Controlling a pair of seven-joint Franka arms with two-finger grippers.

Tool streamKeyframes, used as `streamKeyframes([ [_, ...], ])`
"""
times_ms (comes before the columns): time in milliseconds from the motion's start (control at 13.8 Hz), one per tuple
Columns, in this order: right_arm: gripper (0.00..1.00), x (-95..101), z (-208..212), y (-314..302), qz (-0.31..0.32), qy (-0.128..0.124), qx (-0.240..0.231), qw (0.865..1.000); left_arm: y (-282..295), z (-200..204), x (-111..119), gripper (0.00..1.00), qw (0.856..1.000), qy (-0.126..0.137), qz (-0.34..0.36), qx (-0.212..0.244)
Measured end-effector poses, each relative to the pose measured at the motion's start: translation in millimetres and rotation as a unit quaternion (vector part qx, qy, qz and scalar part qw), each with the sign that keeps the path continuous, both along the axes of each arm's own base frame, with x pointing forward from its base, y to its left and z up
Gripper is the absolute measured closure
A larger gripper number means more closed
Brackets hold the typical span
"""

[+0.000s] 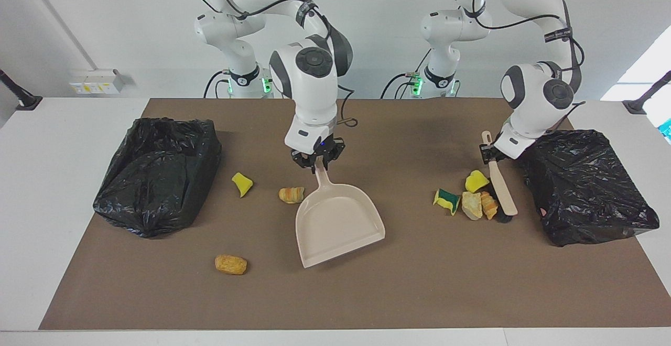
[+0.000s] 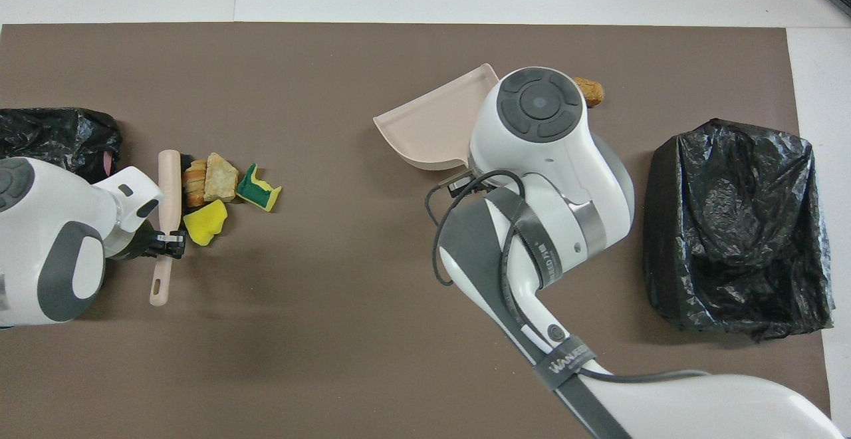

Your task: Sweep and dump trash in bin

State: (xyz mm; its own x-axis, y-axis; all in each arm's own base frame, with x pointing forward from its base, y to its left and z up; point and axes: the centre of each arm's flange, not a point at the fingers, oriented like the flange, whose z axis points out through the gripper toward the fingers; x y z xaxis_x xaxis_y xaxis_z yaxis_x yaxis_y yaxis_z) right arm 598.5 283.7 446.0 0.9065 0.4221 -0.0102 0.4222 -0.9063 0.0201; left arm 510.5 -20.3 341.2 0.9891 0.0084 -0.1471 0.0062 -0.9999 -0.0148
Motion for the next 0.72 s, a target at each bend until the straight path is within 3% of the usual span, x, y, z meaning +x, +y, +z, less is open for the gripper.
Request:
streamKeyframes([
  [217,0.68,11.2,-16,-41,0.104,0.023,-0.005,0.994,-58,1,-7,0.74,1.000,0.002,0.013,0.011],
  [362,0.68,11.9,-23,-52,0.182,0.033,-0.004,0.983,-97,1,-15,0.74,1.000,0.002,0.014,0.017],
  [724,0.68,-13.6,-32,-45,0.299,0.055,-0.002,0.953,-145,9,-24,0.74,0.998,-0.010,0.057,0.025],
])
